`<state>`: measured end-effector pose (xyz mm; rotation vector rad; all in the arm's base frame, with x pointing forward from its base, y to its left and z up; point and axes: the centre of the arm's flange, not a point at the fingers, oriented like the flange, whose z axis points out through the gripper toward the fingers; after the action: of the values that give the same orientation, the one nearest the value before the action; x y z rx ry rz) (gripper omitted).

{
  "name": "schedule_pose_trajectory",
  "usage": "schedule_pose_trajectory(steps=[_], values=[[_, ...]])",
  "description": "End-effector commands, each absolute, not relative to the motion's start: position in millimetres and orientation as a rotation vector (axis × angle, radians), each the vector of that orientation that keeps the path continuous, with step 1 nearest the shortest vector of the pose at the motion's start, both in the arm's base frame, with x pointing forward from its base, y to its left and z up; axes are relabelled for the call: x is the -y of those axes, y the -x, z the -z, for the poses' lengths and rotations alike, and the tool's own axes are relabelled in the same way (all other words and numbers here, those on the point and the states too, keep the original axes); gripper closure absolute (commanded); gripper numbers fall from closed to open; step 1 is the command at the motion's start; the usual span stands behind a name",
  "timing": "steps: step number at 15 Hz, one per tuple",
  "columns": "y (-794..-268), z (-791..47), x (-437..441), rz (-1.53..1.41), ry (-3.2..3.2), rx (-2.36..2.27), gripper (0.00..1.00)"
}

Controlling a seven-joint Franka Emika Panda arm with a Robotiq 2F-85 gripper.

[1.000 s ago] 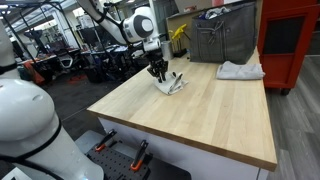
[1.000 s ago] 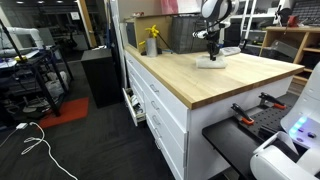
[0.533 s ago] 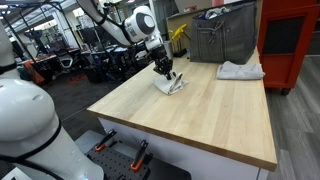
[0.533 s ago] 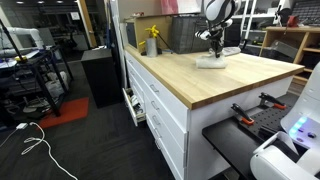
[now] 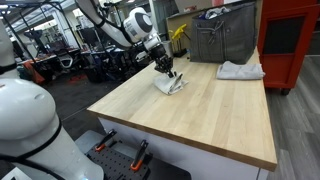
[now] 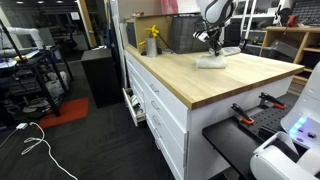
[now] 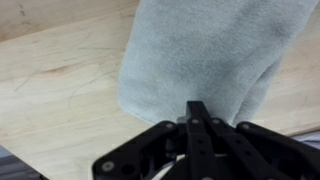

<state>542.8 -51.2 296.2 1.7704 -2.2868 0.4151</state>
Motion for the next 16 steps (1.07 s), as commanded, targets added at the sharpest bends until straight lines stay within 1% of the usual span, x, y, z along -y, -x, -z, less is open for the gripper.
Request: schedule_pose_trajectory(steps=[1, 11, 16], values=[[-558.4, -279.9, 40.1, -0.52, -1.685, 2.315, 1.0], [-572.8, -237.6, 35.7, -0.634, -1.65, 2.139, 1.0], [-580.1, -220.3, 15.7, -0.685, -1.658, 2.025, 1.0]])
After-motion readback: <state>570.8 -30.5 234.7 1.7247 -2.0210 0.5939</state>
